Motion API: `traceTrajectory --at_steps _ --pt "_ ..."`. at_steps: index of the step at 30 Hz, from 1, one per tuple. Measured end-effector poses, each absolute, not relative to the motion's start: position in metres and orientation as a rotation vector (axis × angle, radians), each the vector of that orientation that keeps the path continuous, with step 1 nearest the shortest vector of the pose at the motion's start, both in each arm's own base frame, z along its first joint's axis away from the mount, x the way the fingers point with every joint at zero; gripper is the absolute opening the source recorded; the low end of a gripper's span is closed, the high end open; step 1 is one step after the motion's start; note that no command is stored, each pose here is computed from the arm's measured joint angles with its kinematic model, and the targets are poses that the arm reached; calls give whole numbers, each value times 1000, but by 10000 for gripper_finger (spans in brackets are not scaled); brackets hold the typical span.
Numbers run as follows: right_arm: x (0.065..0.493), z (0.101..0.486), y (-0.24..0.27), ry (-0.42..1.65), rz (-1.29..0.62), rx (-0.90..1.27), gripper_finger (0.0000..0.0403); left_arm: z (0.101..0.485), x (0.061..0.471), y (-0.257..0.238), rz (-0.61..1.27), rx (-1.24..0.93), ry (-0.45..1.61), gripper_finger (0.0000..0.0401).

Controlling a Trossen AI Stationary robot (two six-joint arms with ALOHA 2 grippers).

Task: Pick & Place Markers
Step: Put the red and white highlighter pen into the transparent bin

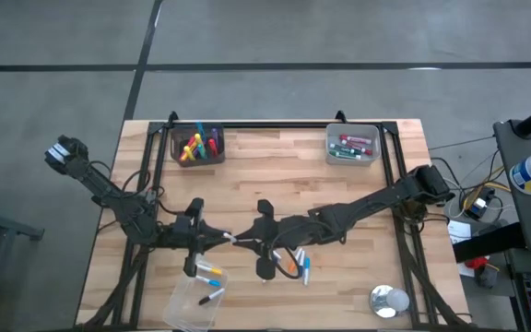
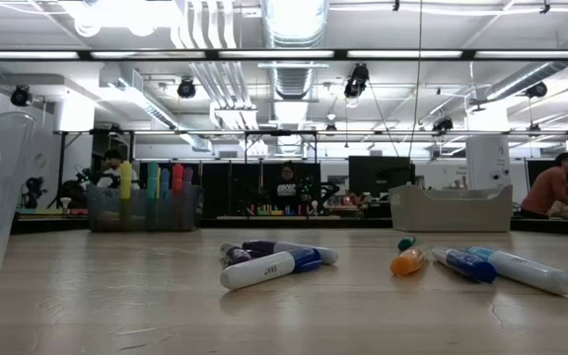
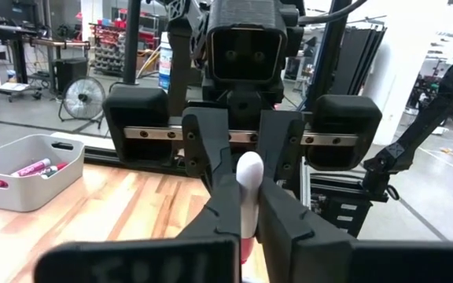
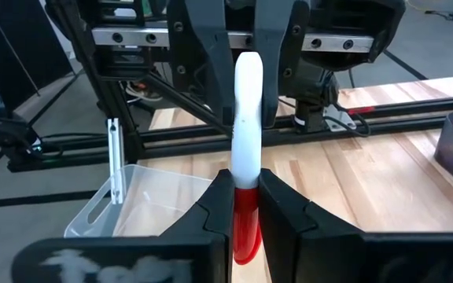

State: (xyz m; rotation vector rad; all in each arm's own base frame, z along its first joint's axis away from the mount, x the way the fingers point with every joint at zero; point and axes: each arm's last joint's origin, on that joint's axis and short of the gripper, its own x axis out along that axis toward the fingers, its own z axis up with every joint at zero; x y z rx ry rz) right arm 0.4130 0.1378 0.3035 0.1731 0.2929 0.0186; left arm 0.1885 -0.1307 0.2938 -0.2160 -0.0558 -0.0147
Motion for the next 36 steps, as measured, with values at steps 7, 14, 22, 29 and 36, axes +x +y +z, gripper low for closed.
traceTrajectory --at_steps 7,14,22,29,36 --pt "413 302 138 305 18 181 44 293 189 -131 -17 -218 -47 21" --pt "404 286 140 491 5 117 106 287 188 -132 -40 -274 12 24" --pt "392 266 138 679 -29 37 151 281 178 -134 -307 -581 254 24" --pt "386 245 134 739 -42 16 155 255 166 -149 -448 -931 743 24" --pt "382 232 132 773 -63 35 143 213 162 -148 -75 -1032 1093 24"
